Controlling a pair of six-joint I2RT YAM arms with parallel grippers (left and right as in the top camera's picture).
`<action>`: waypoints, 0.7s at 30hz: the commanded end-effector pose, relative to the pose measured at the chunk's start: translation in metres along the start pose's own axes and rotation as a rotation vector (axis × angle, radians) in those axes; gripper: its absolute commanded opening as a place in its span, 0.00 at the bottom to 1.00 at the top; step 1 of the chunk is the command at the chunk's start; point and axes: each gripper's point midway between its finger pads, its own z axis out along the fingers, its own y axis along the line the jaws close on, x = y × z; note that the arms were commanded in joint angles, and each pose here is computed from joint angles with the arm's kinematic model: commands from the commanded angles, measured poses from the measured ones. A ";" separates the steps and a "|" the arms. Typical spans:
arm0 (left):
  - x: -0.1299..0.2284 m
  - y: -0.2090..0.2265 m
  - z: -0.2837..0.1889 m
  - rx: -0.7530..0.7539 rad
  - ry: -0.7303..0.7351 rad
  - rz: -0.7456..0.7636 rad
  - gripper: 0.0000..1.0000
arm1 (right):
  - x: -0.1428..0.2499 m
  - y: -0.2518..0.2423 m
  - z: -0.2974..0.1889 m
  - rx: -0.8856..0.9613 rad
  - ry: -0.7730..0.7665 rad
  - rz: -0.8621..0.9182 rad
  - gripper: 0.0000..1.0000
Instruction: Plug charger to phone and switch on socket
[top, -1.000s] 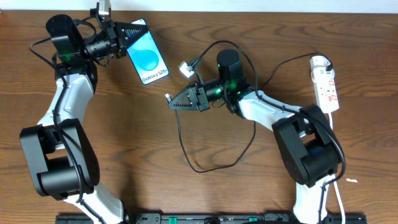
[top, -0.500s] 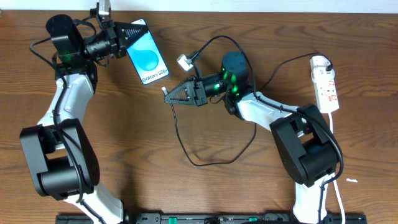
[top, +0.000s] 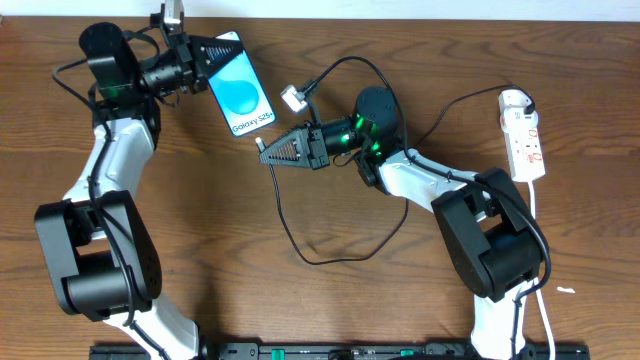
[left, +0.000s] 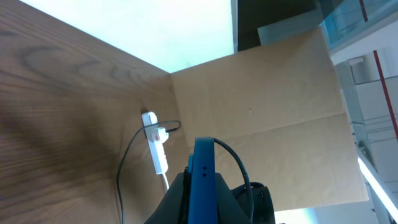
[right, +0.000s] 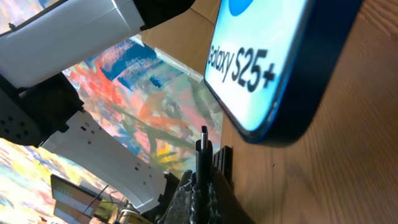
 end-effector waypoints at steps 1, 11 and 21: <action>0.003 -0.001 0.000 0.010 0.019 -0.016 0.08 | -0.005 0.003 0.002 0.003 -0.016 0.001 0.01; 0.006 -0.003 0.000 0.018 0.040 -0.021 0.07 | -0.008 0.001 -0.001 0.012 -0.032 0.001 0.01; 0.007 -0.003 0.000 0.021 0.046 -0.020 0.08 | -0.009 0.002 -0.002 0.012 -0.036 -0.006 0.01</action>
